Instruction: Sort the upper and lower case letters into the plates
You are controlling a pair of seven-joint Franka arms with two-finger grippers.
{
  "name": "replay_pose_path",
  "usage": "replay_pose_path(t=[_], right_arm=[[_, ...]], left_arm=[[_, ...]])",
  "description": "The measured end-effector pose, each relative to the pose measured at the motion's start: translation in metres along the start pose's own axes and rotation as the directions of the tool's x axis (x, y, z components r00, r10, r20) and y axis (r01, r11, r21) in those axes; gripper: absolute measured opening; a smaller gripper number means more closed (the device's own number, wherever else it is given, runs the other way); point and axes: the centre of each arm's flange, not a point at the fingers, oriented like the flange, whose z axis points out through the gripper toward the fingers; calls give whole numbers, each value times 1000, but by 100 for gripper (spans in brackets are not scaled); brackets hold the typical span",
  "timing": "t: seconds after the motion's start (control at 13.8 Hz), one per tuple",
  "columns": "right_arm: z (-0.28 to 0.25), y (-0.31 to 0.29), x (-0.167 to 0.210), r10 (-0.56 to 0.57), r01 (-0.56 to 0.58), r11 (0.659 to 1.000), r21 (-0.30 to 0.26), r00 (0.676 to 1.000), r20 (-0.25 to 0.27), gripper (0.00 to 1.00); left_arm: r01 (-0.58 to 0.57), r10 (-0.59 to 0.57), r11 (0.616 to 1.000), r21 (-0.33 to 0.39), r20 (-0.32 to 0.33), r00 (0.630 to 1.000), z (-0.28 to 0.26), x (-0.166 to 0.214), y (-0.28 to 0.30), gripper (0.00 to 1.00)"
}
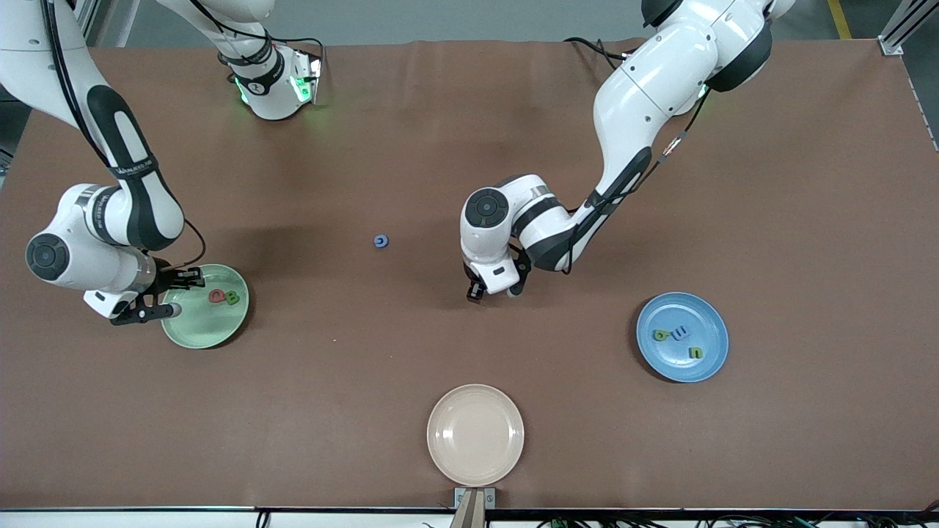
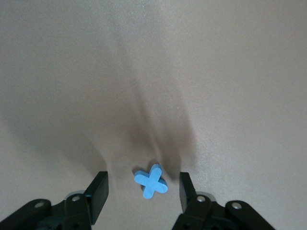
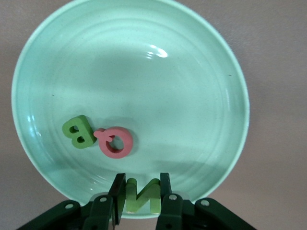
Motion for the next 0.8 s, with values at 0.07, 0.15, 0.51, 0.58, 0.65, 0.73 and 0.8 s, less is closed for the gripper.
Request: replay_pose_path(t=[0.07, 0.15, 0.51, 0.58, 0.65, 0.73, 0.8], right_arm=[[2, -1, 1, -1, 1, 1000, -1, 1000, -5, 33], [3, 0, 3, -2, 2, 1000, -3, 1000, -14, 33], [10, -1, 5, -4, 4, 1000, -2, 1000, -15, 58], [6, -5, 7, -9, 9, 1000, 1, 1000, -11, 69], [-1, -14, 10, -6, 6, 1000, 3, 1000, -3, 78], [-10, -31, 13, 8, -8, 1000, 3, 1000, 10, 89], [-22, -56, 17, 20, -20, 1000, -3, 999, 26, 99]], left_arm=[[1, -1, 1000, 1, 0, 1000, 1, 0, 0, 67], [2, -2, 1000, 1, 1, 1000, 2, 0, 0, 67], [2, -2, 1000, 5, 1, 1000, 5, 0, -1, 63], [3, -3, 1000, 5, 1, 1000, 5, 0, -1, 63], [3, -3, 1000, 6, 1, 1000, 6, 0, -1, 62], [3, -3, 1000, 7, 1, 1000, 6, 0, -1, 61], [4, -4, 1000, 6, 2, 1000, 6, 0, -1, 59]])
